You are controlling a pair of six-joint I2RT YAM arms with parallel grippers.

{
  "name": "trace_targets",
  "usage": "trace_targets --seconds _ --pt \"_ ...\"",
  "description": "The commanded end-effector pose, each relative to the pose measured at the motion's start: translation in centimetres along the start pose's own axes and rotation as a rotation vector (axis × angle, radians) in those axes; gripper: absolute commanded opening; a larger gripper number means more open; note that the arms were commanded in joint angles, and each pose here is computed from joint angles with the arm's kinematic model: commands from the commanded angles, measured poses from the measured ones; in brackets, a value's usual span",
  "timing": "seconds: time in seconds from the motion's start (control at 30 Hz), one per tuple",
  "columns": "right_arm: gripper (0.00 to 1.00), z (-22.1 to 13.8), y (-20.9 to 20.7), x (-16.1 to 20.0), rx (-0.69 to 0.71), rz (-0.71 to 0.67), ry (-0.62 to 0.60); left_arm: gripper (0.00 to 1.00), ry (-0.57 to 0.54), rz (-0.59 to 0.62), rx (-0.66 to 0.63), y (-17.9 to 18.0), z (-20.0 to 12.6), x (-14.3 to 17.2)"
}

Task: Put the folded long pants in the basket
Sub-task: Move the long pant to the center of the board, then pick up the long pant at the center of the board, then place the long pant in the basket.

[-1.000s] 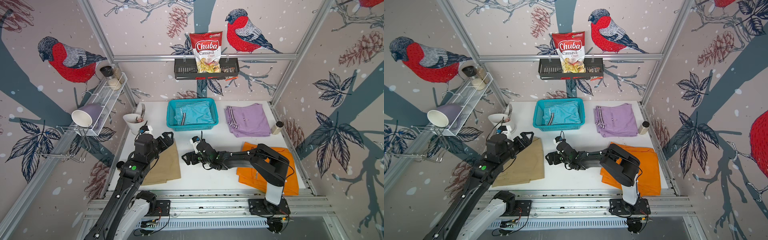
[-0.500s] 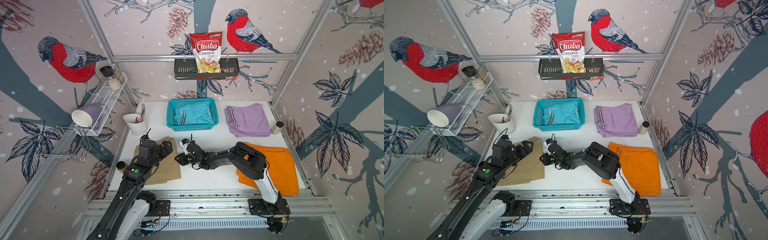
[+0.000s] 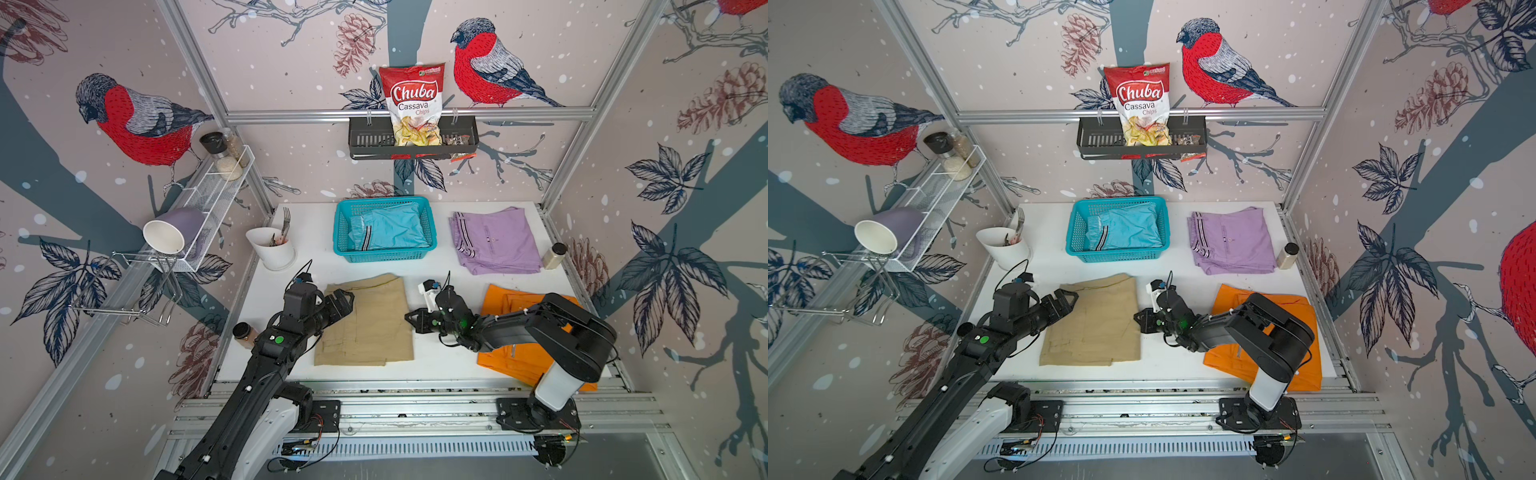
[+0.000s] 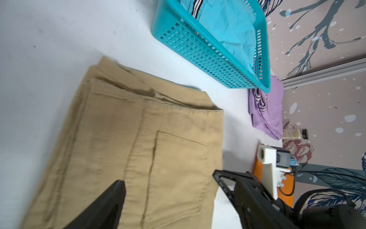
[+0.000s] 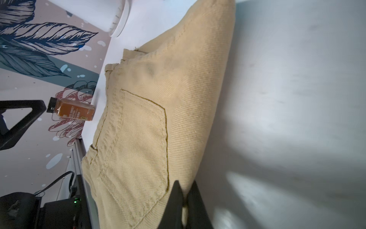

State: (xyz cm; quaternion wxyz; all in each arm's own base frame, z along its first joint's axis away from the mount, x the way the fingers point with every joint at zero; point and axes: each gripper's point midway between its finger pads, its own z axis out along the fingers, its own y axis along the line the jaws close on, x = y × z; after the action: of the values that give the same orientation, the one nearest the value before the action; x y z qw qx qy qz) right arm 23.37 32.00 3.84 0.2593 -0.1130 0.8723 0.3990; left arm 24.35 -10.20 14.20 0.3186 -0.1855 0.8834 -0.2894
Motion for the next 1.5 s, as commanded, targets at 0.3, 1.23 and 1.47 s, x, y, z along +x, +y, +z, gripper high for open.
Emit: trace_targets --seconds 0.3,1.23,1.47 --pt "0.0 -2.4 -3.0 -1.2 0.037 -0.005 -0.037 0.95 0.078 -0.03 0.017 4.3 5.6 4.4" --pt "0.0 -2.5 -0.2 -2.8 0.048 -0.055 -0.074 0.0 0.099 -0.057 -0.06 5.6 6.4 5.6" --pt "0.0 -4.7 4.9 -4.7 0.027 -0.141 -0.153 0.0 -0.002 -0.042 0.057 0.7 2.5 2.0"
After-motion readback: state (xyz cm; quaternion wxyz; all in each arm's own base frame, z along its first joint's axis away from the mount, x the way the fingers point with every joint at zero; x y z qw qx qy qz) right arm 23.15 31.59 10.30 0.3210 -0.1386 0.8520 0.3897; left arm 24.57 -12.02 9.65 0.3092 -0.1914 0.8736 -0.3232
